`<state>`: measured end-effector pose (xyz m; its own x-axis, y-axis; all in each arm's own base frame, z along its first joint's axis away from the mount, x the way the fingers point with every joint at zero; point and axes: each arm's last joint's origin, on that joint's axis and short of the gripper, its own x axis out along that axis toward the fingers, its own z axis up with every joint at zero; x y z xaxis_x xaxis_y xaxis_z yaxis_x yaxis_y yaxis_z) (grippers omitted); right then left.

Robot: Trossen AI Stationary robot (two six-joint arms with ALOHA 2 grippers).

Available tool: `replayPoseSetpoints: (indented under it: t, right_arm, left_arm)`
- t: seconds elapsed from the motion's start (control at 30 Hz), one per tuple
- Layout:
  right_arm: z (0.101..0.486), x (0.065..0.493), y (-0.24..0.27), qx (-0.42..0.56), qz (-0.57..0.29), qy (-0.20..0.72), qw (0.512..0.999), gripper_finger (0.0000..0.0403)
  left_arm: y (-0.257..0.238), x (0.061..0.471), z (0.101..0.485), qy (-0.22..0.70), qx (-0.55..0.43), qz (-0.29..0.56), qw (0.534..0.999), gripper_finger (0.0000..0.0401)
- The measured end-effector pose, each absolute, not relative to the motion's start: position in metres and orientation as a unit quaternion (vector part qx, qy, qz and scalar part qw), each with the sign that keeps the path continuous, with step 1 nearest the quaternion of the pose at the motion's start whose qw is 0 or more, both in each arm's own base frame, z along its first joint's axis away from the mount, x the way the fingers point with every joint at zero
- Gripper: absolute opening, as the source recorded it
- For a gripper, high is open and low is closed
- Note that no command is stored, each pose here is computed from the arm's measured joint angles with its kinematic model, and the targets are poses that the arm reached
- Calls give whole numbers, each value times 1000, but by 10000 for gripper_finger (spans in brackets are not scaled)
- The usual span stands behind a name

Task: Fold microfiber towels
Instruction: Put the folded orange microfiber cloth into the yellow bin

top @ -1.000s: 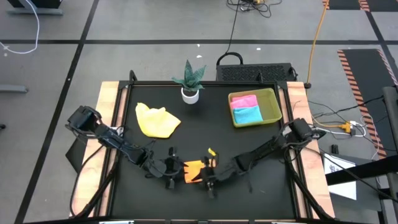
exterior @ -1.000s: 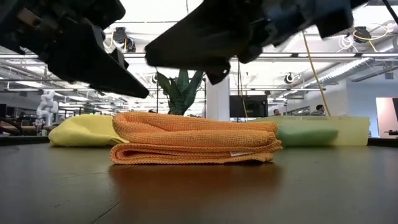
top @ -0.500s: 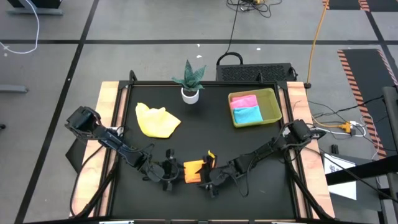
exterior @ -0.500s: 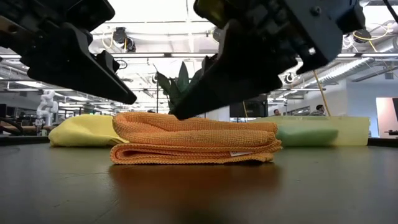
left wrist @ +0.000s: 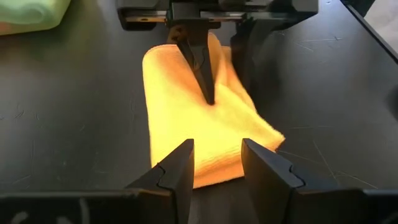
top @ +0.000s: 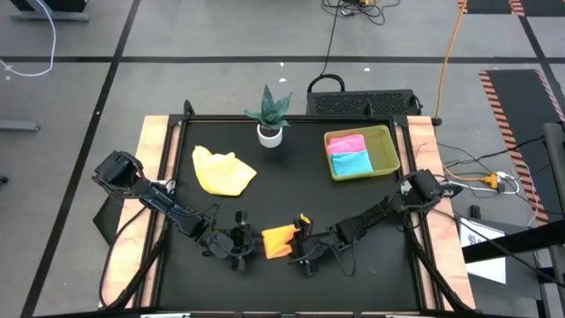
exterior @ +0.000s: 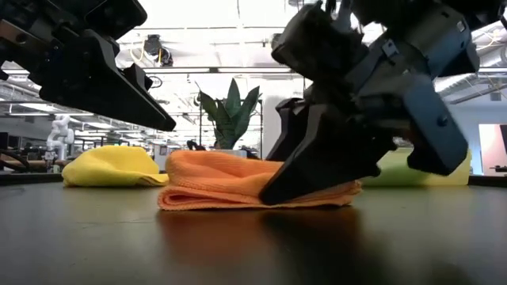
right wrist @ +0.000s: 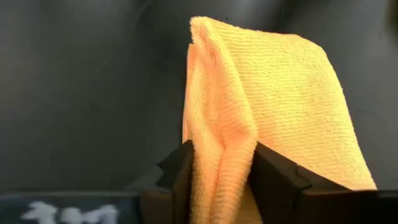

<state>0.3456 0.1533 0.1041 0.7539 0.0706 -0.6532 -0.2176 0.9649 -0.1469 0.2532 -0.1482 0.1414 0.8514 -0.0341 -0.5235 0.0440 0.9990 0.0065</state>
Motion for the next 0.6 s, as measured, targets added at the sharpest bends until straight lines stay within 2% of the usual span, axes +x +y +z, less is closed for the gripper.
replayPoseSetpoints:
  t: [0.13, 0.3, 0.6]
  right_arm:
    - [97, 346, 151, -130, 79, 345, 926, 95]
    - [98, 346, 148, -121, 66, 349, 927, 16]
    - [136, 326, 133, -74, -67, 375, 922, 7]
  left_arm:
    - [-148, 253, 141, 272, 9, -20, 962, 133]
    - [-148, 253, 141, 272, 9, -20, 962, 133]
    - [-148, 253, 141, 275, 11, -20, 961, 133]
